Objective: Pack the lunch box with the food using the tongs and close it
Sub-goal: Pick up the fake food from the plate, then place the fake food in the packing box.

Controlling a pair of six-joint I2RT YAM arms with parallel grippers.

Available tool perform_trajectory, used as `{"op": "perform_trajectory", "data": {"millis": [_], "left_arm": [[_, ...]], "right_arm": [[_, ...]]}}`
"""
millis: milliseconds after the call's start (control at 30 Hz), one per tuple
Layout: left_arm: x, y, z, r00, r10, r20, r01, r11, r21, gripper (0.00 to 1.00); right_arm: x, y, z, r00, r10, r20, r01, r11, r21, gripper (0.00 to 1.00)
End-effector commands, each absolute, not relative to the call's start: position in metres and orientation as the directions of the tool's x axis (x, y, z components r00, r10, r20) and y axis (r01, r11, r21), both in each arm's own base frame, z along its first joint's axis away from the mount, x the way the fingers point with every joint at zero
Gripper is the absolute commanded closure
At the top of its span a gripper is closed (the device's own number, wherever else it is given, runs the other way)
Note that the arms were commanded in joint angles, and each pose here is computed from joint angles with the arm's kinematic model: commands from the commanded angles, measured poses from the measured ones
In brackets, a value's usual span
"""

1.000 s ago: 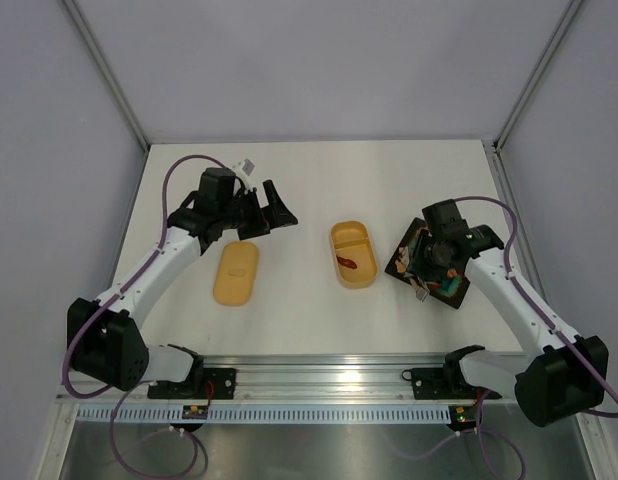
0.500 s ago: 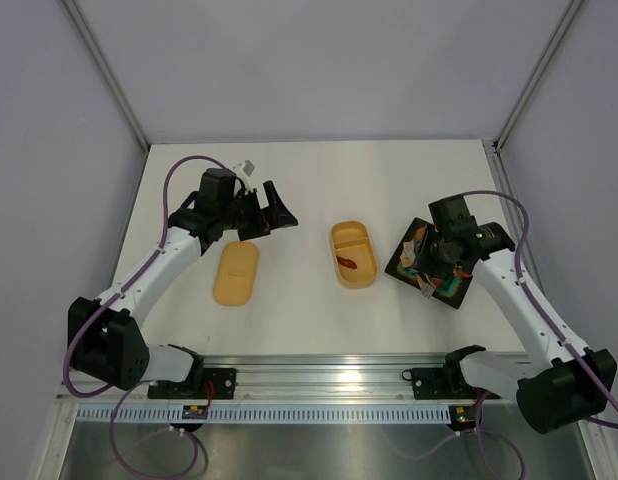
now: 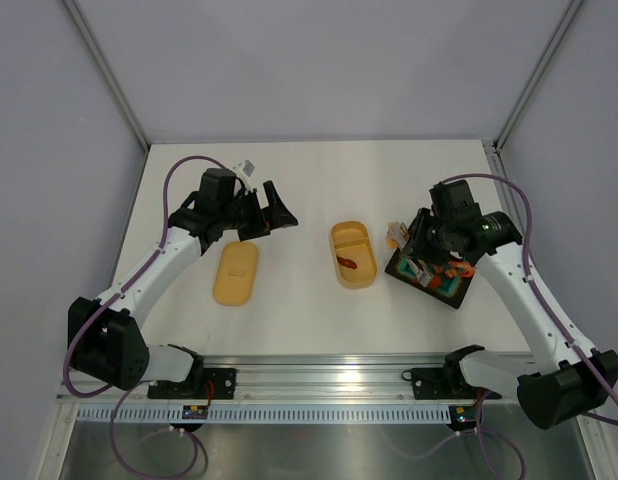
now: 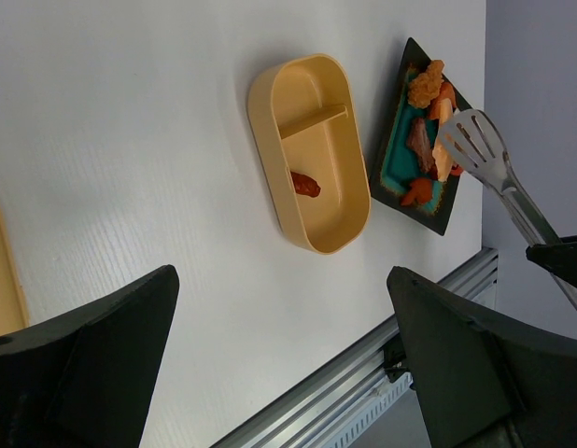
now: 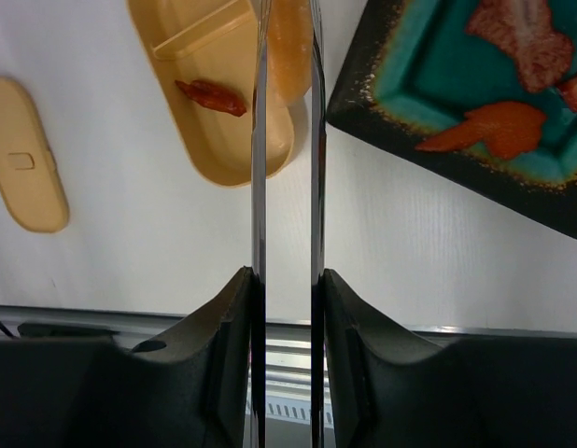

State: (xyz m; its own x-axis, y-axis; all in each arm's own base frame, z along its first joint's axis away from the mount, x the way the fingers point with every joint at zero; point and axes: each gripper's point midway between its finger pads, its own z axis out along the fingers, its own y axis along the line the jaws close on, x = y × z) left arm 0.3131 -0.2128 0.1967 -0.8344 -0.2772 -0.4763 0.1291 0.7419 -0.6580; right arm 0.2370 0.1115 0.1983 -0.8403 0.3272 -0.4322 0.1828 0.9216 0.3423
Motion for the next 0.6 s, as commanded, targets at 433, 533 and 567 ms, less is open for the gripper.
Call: {"op": "perform_trajectory", "data": {"millis": [433,533,567], "left_arm": [[0.313,-0.211,0.205,-0.817,-0.288,-0.500,0.149,0.733,-0.664,0.01],[0.313,-0.211,0.203,-0.820,-0.287,-0.496,0.145,0.733,-0.665,0.01],[0.313,-0.211,0.204,-0.819,-0.287,-0.498,0.147,0.733,-0.664,0.01]], "right_arm": [[0.245,0.182,0.174,-0.907,0.160,-0.390,0.015,0.937,0.349,0.61],[0.245,0.182,0.175,-0.904,0.165,-0.395,0.018,0.937,0.350,0.45],[0.245,0.180,0.177,-0.900,0.167,-0.403,0.018,0.937,0.348,0.40]]}}
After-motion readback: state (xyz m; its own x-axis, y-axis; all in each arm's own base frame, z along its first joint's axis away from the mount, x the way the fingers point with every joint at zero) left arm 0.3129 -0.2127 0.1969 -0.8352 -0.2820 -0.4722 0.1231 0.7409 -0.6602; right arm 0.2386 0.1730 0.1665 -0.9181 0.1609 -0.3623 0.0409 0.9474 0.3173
